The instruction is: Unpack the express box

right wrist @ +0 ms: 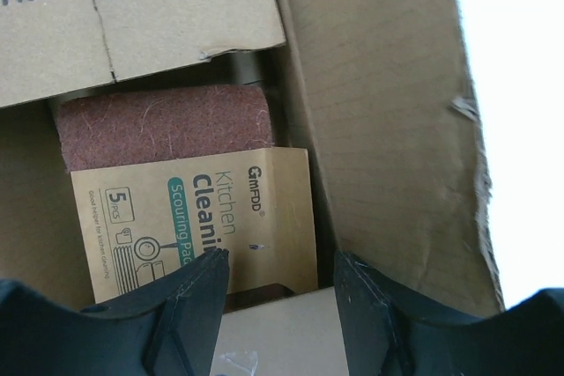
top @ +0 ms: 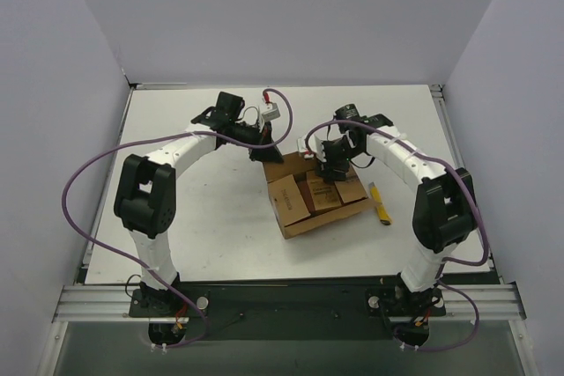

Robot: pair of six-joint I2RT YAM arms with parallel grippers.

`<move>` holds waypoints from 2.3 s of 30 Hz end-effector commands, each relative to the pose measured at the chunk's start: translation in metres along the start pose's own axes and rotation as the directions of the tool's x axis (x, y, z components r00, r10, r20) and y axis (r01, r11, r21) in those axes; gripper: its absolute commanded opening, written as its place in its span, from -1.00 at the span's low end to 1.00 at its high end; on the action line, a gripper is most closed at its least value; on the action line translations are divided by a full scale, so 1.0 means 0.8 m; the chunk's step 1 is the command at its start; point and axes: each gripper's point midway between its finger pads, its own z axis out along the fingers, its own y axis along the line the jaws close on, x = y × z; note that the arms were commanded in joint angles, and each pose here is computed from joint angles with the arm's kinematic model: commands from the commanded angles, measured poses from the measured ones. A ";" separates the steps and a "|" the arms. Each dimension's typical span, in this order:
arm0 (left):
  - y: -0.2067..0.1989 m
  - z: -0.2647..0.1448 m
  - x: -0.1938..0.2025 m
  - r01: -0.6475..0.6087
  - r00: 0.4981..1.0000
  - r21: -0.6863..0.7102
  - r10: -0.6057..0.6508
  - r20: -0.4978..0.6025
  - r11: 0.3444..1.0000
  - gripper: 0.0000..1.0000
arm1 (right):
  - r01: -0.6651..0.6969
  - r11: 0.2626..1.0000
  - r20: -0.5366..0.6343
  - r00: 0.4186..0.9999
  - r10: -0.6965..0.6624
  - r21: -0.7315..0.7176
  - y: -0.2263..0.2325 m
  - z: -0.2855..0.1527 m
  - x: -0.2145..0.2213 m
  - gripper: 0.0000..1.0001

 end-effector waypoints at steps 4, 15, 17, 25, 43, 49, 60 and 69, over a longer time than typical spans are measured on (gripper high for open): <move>0.001 0.012 0.010 0.043 0.999 0.045 -0.042 -0.022 0.998 -1.00 | 0.110 0.994 0.011 0.994 -0.110 -0.025 0.009 0.021 -0.002 0.03; 0.004 0.018 0.016 0.066 0.998 0.065 -0.064 -0.025 0.996 -1.00 | 0.101 0.994 -0.012 0.995 -0.102 -0.052 0.007 0.037 0.010 -0.14; 0.005 0.018 0.015 0.063 0.998 0.066 -0.062 -0.023 0.996 -1.00 | 0.104 0.992 -0.019 0.994 -0.106 -0.069 0.010 0.037 0.012 -0.30; 0.012 0.018 0.010 0.053 0.998 0.038 -0.053 -0.024 0.998 -1.00 | 0.091 0.995 0.051 0.994 -0.094 0.044 -0.013 -0.013 -0.035 -1.00; 0.017 -0.034 -0.011 0.085 0.996 -0.132 -0.083 0.025 0.988 -1.00 | -0.726 0.235 0.519 0.644 0.561 0.647 -0.112 -0.278 0.035 -1.00; 0.041 -0.078 -0.006 0.305 0.949 -0.301 -0.260 0.179 0.904 -1.00 | -0.782 -0.216 0.633 0.272 0.725 0.584 -0.075 -0.289 0.182 -1.00; 0.012 -0.104 -0.033 0.378 0.899 -0.310 -0.267 0.346 0.872 -0.04 | -0.825 -0.184 0.510 0.141 0.849 0.535 -0.038 -0.229 0.247 0.55; -0.006 -0.146 -0.104 0.166 0.936 -0.362 -0.031 0.352 0.917 0.95 | -0.733 -0.223 0.503 0.183 0.845 0.642 -0.046 -0.308 0.193 0.81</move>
